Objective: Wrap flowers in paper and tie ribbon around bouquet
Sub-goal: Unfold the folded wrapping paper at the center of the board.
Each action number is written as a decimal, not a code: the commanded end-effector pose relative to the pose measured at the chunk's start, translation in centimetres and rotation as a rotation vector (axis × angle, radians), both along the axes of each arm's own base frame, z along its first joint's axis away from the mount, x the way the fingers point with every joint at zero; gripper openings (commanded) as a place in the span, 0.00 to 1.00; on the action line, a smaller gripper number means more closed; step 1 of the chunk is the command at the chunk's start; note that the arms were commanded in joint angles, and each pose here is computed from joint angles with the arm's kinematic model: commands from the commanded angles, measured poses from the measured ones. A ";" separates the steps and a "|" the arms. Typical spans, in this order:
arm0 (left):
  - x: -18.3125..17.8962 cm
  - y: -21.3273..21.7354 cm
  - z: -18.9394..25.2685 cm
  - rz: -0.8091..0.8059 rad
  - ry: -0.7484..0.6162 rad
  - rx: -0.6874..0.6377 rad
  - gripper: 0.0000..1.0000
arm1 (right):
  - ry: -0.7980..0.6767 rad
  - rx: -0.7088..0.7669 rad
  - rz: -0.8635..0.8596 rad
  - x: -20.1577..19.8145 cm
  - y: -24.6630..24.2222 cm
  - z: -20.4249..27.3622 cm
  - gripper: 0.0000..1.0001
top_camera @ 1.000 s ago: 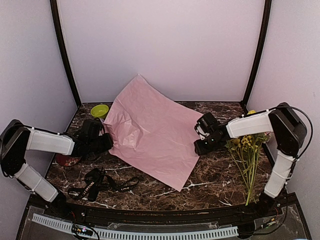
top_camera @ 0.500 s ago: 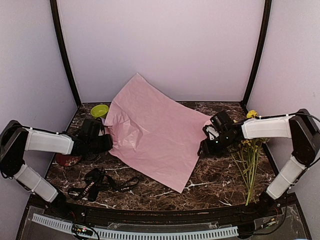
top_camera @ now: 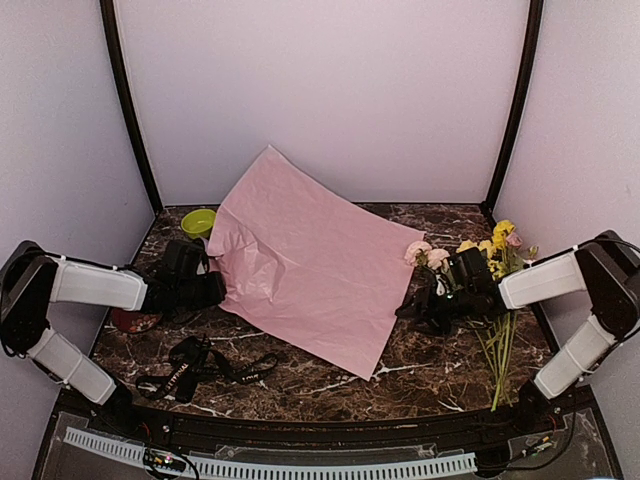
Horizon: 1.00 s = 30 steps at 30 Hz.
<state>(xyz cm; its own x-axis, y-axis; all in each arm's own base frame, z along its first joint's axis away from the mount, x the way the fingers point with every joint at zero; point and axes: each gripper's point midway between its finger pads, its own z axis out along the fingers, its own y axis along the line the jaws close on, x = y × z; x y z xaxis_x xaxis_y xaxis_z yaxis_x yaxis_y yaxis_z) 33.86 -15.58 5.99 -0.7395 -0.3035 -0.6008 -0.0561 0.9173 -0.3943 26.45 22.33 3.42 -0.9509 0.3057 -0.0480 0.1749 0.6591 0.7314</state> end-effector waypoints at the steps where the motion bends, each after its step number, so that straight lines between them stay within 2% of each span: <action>1: -0.2 -0.1 0.7 -0.026 -0.019 -0.005 0.00 | 0.053 0.114 -0.016 -0.1 2.5 0.6 0.55; 3: 0.0 -0.2 0.9 -0.033 -0.023 0.006 0.00 | 0.091 0.142 -0.016 0.0 3.3 0.0 0.56; 8: 0.1 -0.5 1.1 -0.047 -0.031 -0.006 0.00 | 0.065 0.196 -0.024 1.4 5.0 0.7 0.57; 9: 0.1 -0.5 1.0 -0.048 -0.029 -0.005 0.00 | 0.049 0.199 -0.019 2.0 5.3 1.1 0.54; 10: 0.1 -0.5 1.0 -0.047 -0.026 -0.001 0.00 | 0.036 0.198 -0.019 2.5 5.5 1.4 0.48; 14: 0.2 -0.4 1.3 -0.056 -0.034 0.013 0.00 | -0.022 0.162 -0.001 3.6 5.7 2.3 0.08; 15: 0.2 -0.4 1.5 -0.058 -0.038 0.014 0.00 | -0.029 0.140 0.005 3.5 5.5 2.2 0.01; 22: 0.5 -0.6 1.5 -0.095 -0.029 0.046 0.00 | -0.004 0.001 0.091 -0.3 4.2 0.8 0.00; 26: 0.9 -1.2 1.7 -0.127 -0.035 0.040 0.00 | -0.022 -0.072 0.142 -2.2 3.1 1.7 0.00; 27: 1.0 -1.4 1.8 -0.139 -0.036 0.042 0.04 | -0.024 -0.091 0.145 -2.7 2.6 1.9 0.00; 28: 1.1 -1.5 1.8 -0.153 -0.033 0.042 0.12 | -0.033 -0.101 0.144 -3.1 2.2 2.3 0.00; 30: 1.3 -1.6 2.0 -0.163 -0.024 0.041 0.35 | -0.022 -0.116 0.141 -4.2 1.5 2.1 0.00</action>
